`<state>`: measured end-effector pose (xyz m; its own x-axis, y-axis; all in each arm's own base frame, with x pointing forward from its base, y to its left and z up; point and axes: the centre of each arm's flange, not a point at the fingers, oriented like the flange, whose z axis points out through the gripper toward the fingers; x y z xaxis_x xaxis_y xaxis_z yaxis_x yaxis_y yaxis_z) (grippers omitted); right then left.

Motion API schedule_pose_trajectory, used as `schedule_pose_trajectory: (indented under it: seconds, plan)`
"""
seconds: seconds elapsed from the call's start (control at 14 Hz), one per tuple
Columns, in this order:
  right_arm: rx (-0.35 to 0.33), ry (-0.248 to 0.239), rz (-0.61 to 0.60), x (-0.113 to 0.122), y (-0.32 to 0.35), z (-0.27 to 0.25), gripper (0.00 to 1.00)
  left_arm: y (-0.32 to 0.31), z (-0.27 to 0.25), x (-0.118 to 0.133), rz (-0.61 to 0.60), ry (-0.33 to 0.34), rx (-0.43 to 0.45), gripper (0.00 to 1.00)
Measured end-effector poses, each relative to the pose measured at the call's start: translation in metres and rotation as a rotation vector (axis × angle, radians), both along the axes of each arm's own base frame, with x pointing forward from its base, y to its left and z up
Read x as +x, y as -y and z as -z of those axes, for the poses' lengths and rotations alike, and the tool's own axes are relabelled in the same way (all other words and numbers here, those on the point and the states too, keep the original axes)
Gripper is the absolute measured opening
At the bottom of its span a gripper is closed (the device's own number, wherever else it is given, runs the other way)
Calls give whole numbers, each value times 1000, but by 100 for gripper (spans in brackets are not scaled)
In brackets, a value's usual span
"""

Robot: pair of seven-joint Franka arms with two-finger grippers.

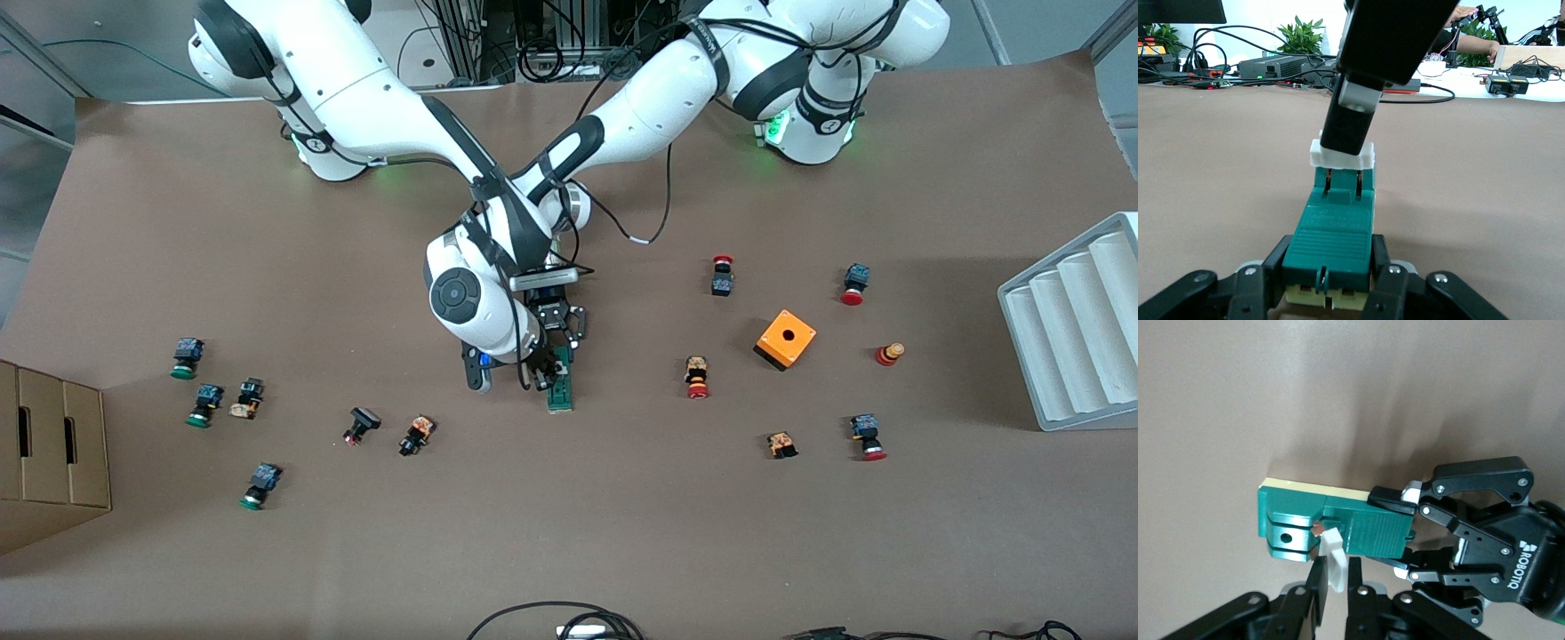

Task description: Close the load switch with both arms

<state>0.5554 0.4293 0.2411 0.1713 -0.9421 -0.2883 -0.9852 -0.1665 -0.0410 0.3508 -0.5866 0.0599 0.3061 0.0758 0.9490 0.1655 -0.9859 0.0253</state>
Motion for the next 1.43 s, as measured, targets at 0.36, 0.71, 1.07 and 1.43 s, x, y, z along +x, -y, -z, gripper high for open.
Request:
schedule_pose_trajectory:
  seconds: [0.36,0.71,1.07,1.43]
  plan:
    - [8,16,8,7,1,-5,10,0,0,0,0,0,0,51]
    - [12,21,11,10,1,-6,10,0,0,0,0,0,0,51]
    - [19,33,19,21,2,-8,10,0,0,0,0,0,0,51]
    - [23,38,24,31,1,-7,11,0,0,0,0,0,0,52]
